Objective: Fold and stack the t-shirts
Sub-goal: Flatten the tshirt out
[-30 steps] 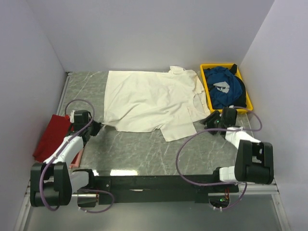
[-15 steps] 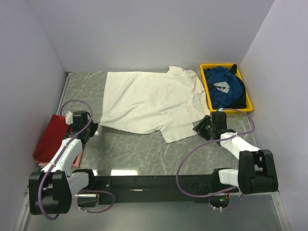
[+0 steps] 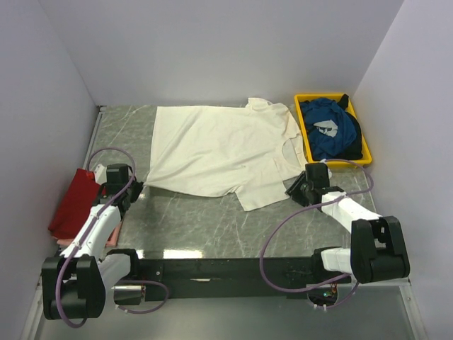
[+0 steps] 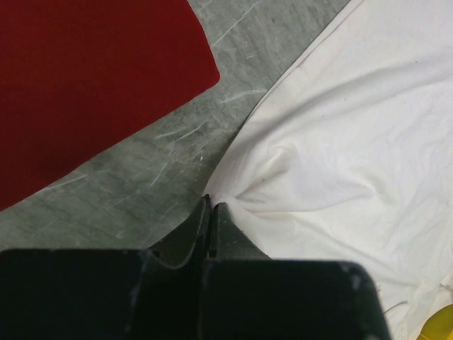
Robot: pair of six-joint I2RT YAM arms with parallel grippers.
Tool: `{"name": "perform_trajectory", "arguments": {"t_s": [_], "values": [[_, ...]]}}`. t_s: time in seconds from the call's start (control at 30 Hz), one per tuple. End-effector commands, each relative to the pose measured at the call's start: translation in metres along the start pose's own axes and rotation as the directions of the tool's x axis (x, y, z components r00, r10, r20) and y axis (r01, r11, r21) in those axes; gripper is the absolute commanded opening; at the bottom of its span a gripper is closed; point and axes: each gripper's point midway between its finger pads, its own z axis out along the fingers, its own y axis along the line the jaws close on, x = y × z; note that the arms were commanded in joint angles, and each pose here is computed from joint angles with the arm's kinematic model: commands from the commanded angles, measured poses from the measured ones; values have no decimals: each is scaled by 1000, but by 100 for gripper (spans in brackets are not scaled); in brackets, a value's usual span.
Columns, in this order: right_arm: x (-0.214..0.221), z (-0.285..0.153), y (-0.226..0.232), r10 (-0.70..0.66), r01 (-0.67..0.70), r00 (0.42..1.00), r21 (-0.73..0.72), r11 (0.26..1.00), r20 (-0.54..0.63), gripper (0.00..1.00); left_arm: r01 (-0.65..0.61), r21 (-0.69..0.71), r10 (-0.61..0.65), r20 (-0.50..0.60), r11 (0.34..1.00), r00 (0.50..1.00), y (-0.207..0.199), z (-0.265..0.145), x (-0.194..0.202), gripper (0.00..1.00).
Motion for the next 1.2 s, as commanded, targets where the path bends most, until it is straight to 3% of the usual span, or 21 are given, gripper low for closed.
{"name": "perform_trajectory", "arguments": {"t_s": [0.0, 0.3, 0.33, 0.43, 0.8, 1.17], "values": [[-8, 4, 8, -8, 8, 1000, 25, 1000, 18, 44, 15, 41, -17, 51, 999, 999, -15, -6, -15, 1], [-2, 12, 16, -17, 17, 1000, 11, 1000, -12, 32, 16, 36, -18, 59, 999, 998, -14, -8, -17, 1], [-1, 11, 16, -20, 20, 1000, 12, 1000, -13, 20, 15, 34, -17, 60, 999, 998, -13, -8, -17, 1], [-4, -3, 20, -15, 15, 1000, -21, 1000, 8, 0, 14, 32, -16, 62, 999, 998, -13, -9, -18, 1], [-20, -100, 24, -16, 47, 982, -158, 986, 189, 0, 14, -36, -10, 93, 999, 996, 13, -5, -14, 1], [26, -157, 16, 20, 21, 992, -314, 949, 125, 0, 29, -88, -16, 142, 996, 990, 32, -10, -17, 7]]}}
